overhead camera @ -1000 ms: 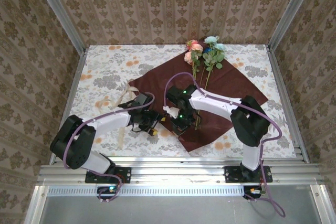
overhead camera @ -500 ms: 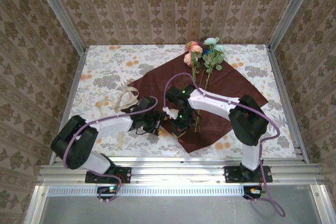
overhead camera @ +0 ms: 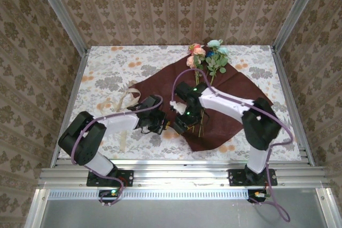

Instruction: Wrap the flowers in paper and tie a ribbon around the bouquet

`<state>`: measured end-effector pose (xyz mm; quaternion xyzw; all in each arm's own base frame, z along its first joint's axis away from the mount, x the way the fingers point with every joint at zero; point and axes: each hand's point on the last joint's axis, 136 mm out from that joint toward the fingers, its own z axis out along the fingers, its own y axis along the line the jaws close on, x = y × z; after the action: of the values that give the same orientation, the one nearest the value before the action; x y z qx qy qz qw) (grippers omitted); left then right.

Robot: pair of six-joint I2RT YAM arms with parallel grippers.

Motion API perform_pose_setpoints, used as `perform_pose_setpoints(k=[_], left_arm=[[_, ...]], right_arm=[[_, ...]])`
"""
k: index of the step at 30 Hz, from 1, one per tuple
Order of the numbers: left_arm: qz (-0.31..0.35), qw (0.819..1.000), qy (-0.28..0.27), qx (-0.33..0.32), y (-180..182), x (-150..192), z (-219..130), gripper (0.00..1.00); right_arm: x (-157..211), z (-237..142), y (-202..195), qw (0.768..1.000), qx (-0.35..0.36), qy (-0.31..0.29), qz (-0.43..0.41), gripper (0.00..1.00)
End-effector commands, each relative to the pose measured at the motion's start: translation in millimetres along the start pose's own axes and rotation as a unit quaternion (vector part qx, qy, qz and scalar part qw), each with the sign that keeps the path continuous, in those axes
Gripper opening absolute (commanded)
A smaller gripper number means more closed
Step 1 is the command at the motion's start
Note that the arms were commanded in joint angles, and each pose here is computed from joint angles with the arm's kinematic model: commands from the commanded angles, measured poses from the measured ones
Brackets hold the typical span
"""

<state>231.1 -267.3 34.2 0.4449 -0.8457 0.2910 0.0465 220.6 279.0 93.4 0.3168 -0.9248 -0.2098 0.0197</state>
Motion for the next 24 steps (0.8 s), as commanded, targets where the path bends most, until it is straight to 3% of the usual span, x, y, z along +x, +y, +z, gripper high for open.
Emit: perform_pose_setpoints(k=[1, 8, 12, 14, 20, 24], left_arm=[[-0.008, 1.000, -0.005, -0.027, 0, -8, -4, 0.00], [-0.030, 0.999, -0.004, -0.037, -6, -23, -9, 0.00], [-0.047, 0.998, -0.001, -0.031, -10, -34, -9, 0.00], [-0.052, 0.998, 0.004, -0.029, -12, -37, -8, 0.00], [-0.060, 0.998, 0.007, -0.026, -13, -45, -7, 0.00], [-0.057, 0.998, 0.012, -0.027, -14, -45, -7, 0.00]], right_arm=[[-18, -42, -13, 0.993, 0.044, -0.107, -0.023, 0.58], [-15, -88, -65, 0.962, 0.124, -0.245, -0.006, 0.61], [-12, -120, -66, 0.925, 0.144, -0.349, -0.047, 0.63], [-3, -126, -52, 0.915, 0.127, -0.373, -0.089, 0.64], [46, -101, 6, 0.877, 0.120, -0.341, -0.317, 0.76], [74, -60, 19, 0.866, 0.132, -0.250, -0.413, 0.78]])
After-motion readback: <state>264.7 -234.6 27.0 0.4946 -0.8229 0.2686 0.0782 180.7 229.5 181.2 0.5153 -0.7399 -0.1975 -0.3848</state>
